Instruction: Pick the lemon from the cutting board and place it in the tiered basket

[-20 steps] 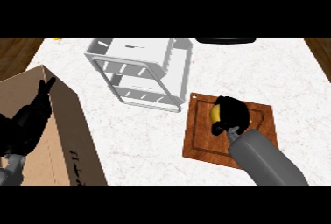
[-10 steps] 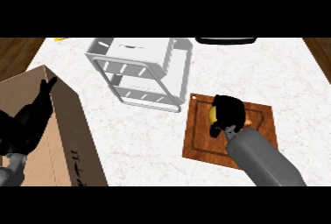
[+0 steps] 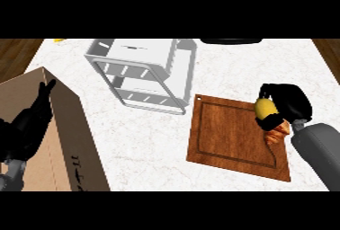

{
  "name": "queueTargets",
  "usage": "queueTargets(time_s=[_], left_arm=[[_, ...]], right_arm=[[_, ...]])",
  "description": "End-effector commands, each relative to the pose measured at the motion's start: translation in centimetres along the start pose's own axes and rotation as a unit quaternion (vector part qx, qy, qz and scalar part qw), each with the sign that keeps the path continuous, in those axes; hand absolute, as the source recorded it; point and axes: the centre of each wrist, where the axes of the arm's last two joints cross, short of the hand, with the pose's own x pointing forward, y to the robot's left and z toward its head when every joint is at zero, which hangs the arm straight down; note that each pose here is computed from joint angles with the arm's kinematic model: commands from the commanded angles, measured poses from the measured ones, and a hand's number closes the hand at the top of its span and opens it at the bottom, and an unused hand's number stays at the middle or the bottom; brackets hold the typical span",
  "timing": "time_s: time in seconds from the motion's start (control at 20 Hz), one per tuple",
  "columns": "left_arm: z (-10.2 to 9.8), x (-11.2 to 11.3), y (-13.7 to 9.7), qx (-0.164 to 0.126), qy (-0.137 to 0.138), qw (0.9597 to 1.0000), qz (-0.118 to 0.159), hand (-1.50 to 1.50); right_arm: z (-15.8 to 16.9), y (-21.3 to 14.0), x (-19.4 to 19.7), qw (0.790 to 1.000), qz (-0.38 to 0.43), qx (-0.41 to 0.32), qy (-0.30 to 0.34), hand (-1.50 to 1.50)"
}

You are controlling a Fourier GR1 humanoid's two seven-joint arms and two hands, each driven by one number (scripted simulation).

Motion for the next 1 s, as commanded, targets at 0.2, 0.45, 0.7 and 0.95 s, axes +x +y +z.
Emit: queueTargets(time_s=[0.2,0.45,0.7,0.95], left_arm=[[0.4,-2.7,-1.1,-0.010,0.032,0.9985,0.042,0.00],[1.1,-3.6,-3.2,-0.021,0.028,0.9983,0.046,0.00],[1.0,-1.8,-2.4,-0.021,0.027,0.9986,0.042,0.00],[1.8,-2.8,-1.6,-0.034,0.027,0.9981,0.044,0.00]], right_arm=[[-1.0,-7.1,0.8,0.953,-0.208,-0.192,-0.106,1.50],[-0.3,-10.3,1.4,0.932,-0.251,-0.204,-0.164,1.50],[0.7,-15.0,3.9,0.930,-0.266,-0.169,-0.191,1.50],[0.3,-17.9,9.8,0.932,-0.258,-0.150,-0.204,1.50]])
